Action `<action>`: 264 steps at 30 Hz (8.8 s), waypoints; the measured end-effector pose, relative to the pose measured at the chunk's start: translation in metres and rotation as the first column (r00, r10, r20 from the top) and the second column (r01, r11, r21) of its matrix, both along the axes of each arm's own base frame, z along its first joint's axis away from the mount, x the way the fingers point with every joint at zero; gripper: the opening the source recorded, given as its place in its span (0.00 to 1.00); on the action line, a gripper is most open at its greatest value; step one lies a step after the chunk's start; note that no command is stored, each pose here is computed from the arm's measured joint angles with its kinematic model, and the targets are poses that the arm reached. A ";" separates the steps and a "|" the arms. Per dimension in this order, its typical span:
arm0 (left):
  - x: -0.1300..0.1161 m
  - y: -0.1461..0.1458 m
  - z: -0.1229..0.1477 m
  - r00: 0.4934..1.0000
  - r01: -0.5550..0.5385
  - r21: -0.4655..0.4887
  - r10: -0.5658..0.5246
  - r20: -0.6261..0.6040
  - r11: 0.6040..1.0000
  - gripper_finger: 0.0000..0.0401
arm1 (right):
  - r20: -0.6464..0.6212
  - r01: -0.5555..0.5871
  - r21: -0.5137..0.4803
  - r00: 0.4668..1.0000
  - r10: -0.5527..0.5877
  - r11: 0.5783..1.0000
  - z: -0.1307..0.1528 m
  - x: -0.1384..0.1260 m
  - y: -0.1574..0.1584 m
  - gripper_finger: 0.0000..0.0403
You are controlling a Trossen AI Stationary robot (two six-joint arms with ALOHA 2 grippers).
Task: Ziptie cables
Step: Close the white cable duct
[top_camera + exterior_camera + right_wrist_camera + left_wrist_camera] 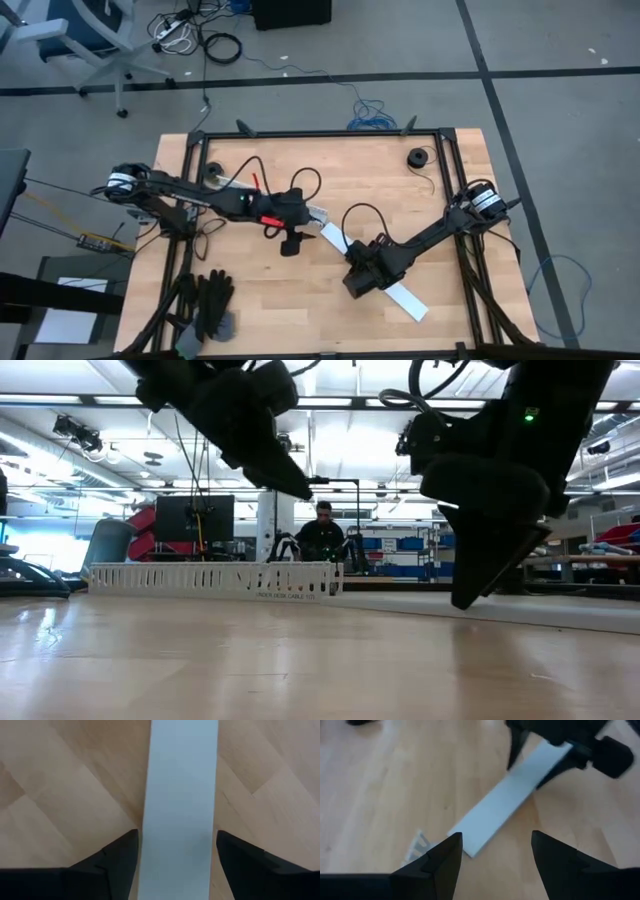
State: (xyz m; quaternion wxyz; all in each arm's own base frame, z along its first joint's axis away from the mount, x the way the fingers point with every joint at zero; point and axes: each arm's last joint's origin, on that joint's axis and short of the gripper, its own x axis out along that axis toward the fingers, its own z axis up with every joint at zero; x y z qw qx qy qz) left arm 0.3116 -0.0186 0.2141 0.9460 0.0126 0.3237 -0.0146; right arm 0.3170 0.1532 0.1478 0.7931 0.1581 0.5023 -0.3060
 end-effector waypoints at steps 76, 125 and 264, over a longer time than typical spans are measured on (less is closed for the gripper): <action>-0.045 -0.001 -0.065 0.923 -0.240 -0.236 0.297 0.246 0.942 0.53 | 0.567 -0.076 -0.041 0.819 0.086 0.996 0.026 -0.102 -0.091 0.57; 0.000 0.082 0.009 0.994 0.001 0.191 -0.021 0.106 0.982 0.53 | 0.526 -0.133 -0.107 0.834 0.169 0.985 0.029 -0.090 -0.126 0.48; 0.018 0.060 -0.036 0.960 0.152 0.076 -0.129 -0.250 0.985 0.80 | 0.312 -0.265 0.166 0.928 0.204 0.950 0.009 -0.008 -0.110 0.46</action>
